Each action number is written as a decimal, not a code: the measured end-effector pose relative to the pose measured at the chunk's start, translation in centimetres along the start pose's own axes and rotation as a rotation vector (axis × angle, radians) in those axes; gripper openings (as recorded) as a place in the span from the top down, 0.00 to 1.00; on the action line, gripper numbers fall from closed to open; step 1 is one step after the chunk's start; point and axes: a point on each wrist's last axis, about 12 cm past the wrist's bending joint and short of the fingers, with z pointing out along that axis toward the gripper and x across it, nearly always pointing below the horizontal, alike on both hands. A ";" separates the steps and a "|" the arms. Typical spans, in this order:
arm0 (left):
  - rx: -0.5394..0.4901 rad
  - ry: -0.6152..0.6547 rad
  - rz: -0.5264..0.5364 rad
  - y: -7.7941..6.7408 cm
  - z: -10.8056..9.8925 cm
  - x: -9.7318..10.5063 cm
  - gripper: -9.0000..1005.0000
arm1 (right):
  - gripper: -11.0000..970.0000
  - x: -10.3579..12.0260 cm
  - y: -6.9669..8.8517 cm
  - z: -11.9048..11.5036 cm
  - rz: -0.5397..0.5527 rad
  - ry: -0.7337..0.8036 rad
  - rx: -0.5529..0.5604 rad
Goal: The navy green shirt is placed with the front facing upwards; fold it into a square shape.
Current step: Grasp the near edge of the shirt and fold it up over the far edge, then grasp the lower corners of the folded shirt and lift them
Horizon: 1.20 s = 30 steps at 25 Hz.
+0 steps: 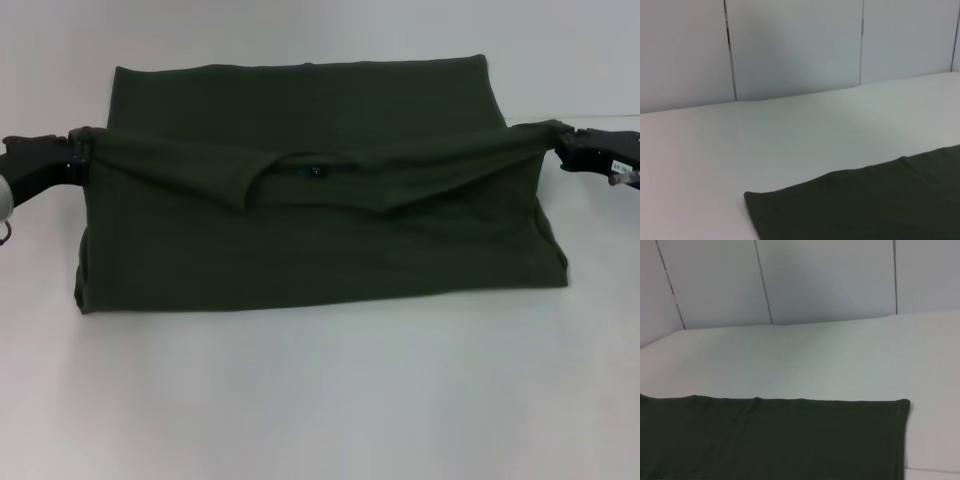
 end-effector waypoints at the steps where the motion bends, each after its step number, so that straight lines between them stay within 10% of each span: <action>1: -0.003 -0.001 0.004 -0.1 0.1 0.0 0.92 | 0.91 -0.2 0.0 0.1 0.001 -0.005 0.008; 15: -0.054 -0.015 -0.051 -1.4 1.3 0.0 0.86 | 0.85 -0.5 0.2 1.2 0.030 0.001 0.060; 30: 0.015 -0.035 -0.225 0.9 -1.0 -0.6 0.29 | 0.18 -0.7 0.2 -0.4 0.008 0.008 -0.011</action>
